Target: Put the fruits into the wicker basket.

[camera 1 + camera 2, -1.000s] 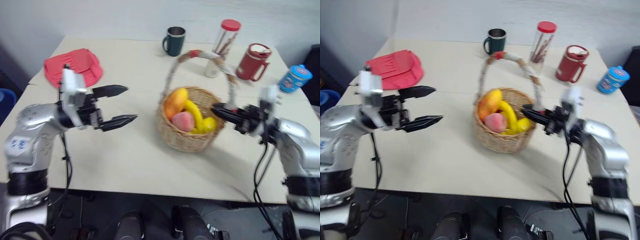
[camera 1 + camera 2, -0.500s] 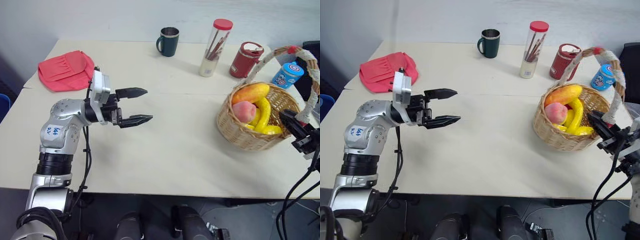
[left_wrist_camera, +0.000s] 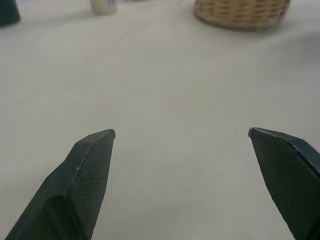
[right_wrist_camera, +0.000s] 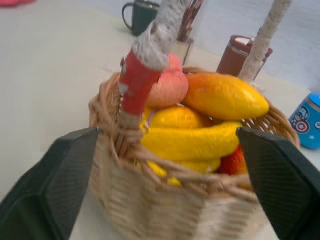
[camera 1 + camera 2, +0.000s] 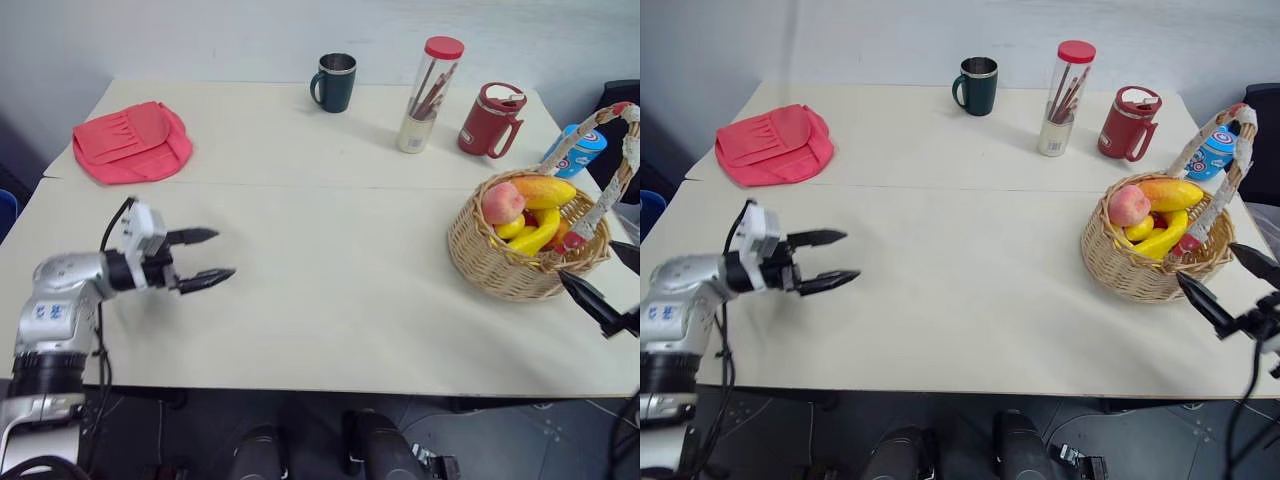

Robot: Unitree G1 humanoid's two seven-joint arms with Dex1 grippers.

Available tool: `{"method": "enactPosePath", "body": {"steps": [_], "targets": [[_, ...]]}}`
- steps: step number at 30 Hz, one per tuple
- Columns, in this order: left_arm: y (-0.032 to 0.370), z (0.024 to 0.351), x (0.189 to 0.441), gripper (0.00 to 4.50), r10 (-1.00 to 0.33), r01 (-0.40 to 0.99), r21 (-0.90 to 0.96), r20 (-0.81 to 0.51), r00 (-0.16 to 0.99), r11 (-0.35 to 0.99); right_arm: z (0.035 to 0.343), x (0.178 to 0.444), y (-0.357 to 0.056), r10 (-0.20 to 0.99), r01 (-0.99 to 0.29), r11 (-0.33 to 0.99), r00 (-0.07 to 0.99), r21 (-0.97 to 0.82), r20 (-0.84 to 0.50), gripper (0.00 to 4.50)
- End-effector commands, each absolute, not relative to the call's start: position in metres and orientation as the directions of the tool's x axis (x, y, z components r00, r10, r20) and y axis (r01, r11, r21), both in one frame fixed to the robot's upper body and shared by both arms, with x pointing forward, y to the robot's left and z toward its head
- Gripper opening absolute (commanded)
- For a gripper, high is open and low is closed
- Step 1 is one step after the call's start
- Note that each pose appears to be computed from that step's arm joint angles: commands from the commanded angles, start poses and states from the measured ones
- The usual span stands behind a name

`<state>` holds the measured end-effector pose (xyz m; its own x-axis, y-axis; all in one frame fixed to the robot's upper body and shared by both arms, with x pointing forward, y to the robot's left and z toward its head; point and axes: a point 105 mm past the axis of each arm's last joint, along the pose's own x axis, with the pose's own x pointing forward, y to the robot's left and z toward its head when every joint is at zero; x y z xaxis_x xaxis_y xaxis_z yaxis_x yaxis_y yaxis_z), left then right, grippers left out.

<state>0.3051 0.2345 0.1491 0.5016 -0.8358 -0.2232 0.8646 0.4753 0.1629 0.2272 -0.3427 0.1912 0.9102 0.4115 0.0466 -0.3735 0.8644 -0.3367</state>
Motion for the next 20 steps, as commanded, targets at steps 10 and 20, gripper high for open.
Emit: {"method": "enactPosePath", "body": {"steps": [10,20], "targets": [[0.233,0.119,0.244,4.5,-0.777,0.825,0.252,-0.281,0.563,0.506,0.139,0.209,-0.223,0.887,-0.874,0.348,0.424,-0.338,-0.183,4.46],[0.226,0.111,0.248,4.5,-0.679,0.697,0.395,-0.211,0.703,0.599,0.116,0.273,-0.182,0.937,-0.877,0.26,0.33,-0.404,-0.113,4.46]]}}
